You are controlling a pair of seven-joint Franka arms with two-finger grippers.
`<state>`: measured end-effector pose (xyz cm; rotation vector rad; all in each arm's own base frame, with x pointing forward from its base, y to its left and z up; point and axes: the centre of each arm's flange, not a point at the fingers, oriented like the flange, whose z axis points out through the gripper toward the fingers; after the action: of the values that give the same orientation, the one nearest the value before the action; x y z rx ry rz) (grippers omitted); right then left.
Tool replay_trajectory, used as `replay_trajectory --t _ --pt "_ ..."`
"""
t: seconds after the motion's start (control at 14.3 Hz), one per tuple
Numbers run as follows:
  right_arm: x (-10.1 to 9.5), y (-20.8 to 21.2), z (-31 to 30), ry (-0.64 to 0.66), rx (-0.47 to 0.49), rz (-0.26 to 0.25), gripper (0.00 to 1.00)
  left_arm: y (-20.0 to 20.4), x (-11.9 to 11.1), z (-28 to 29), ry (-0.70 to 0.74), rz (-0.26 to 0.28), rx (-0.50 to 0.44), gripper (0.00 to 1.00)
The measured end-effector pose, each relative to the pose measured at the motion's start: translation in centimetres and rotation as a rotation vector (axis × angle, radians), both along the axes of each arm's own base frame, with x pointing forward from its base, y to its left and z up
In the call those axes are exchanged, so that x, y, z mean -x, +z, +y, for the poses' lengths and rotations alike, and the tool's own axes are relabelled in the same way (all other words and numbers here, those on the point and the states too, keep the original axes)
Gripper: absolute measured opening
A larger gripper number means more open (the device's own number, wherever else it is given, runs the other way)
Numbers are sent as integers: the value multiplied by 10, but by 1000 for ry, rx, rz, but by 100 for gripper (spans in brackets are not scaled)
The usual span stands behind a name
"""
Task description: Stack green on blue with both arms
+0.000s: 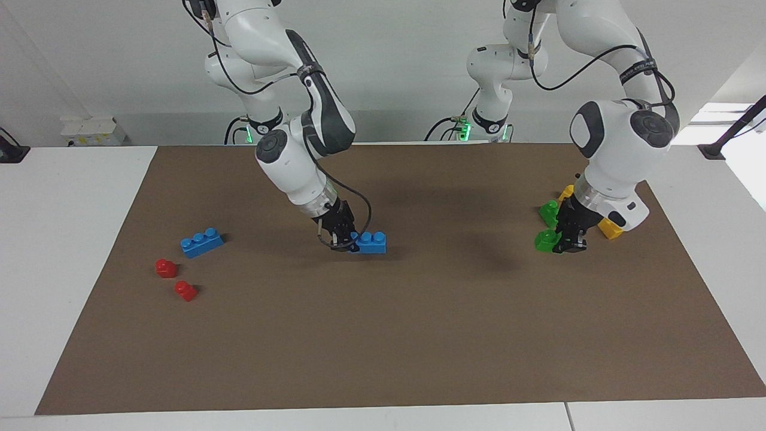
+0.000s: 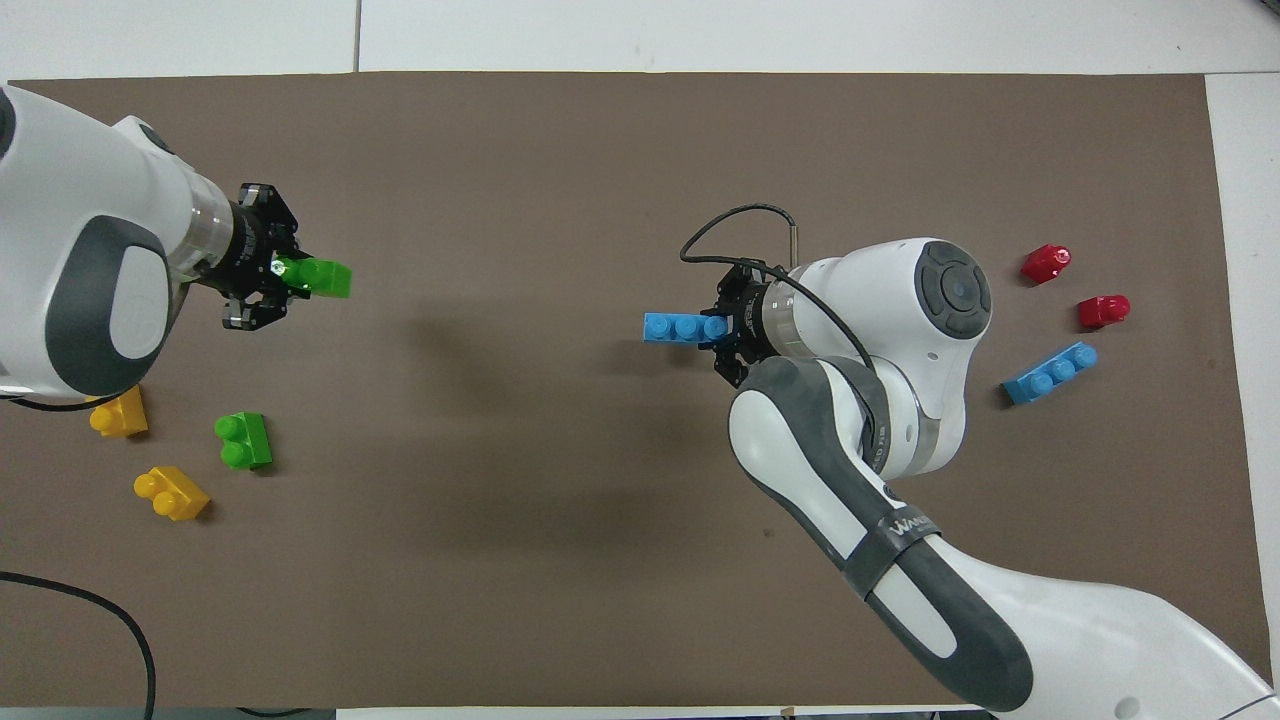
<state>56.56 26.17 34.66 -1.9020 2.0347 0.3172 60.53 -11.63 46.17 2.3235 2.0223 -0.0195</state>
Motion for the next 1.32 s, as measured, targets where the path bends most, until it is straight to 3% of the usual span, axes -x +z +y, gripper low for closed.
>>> replay_trajectory --t 0.56,0.91,1.32 --pt "29 -53 46 51 42 -25 34 2 58 -157 144 22 8 34" --pt "29 -54 46 47 43 -32 34 -15 96 -221 171 -12 32 34" --pt "31 -54 45 41 43 -51 34 -36 127 -267 215 -80 34 34"
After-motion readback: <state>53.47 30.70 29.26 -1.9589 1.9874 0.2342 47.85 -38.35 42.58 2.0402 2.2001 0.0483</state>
